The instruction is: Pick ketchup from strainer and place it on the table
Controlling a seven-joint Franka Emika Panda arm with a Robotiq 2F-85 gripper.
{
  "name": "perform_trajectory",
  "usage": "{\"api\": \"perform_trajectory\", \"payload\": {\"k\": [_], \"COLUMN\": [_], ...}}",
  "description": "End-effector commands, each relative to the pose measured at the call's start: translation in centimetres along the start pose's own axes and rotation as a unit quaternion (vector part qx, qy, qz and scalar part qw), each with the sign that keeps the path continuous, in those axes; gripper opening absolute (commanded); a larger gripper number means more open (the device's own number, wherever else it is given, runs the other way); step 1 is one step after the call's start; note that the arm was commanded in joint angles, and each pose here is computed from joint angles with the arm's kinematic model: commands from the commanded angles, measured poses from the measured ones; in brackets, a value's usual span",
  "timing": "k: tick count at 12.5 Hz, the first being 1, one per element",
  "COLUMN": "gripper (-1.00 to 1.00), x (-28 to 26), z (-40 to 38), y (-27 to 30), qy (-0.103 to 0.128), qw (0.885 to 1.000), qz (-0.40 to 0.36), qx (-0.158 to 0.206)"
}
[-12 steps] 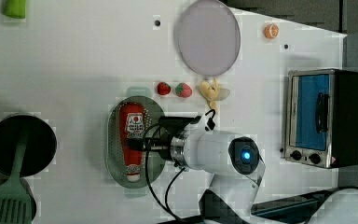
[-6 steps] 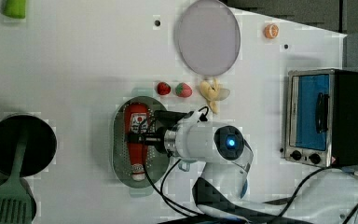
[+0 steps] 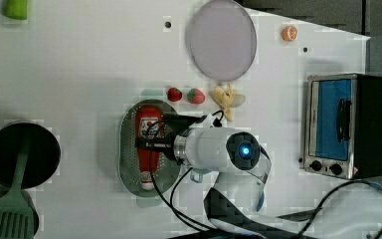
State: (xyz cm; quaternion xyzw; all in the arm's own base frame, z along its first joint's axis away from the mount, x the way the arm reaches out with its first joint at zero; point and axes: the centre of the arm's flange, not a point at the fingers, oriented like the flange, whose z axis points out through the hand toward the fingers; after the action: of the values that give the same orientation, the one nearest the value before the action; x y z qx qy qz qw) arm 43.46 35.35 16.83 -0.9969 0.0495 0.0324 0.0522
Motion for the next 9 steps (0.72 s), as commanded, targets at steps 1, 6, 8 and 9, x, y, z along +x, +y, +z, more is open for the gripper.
{"api": "perform_trajectory", "payload": {"k": [1, 6, 8, 9], "gripper": [0.16, 0.16, 0.16, 0.16], "x": [-0.5, 2.1, 4.4, 5.9], "z": [-5.7, -17.9, -22.3, -24.1], "y": [-2.5, -3.0, -1.6, -0.4], "qy": [0.029, 0.040, 0.021, 0.008], "qw": [0.999, 0.994, 0.992, 0.991], "qz": [0.016, 0.102, 0.122, 0.130], "qx": [-0.010, -0.001, -0.015, -0.022]}}
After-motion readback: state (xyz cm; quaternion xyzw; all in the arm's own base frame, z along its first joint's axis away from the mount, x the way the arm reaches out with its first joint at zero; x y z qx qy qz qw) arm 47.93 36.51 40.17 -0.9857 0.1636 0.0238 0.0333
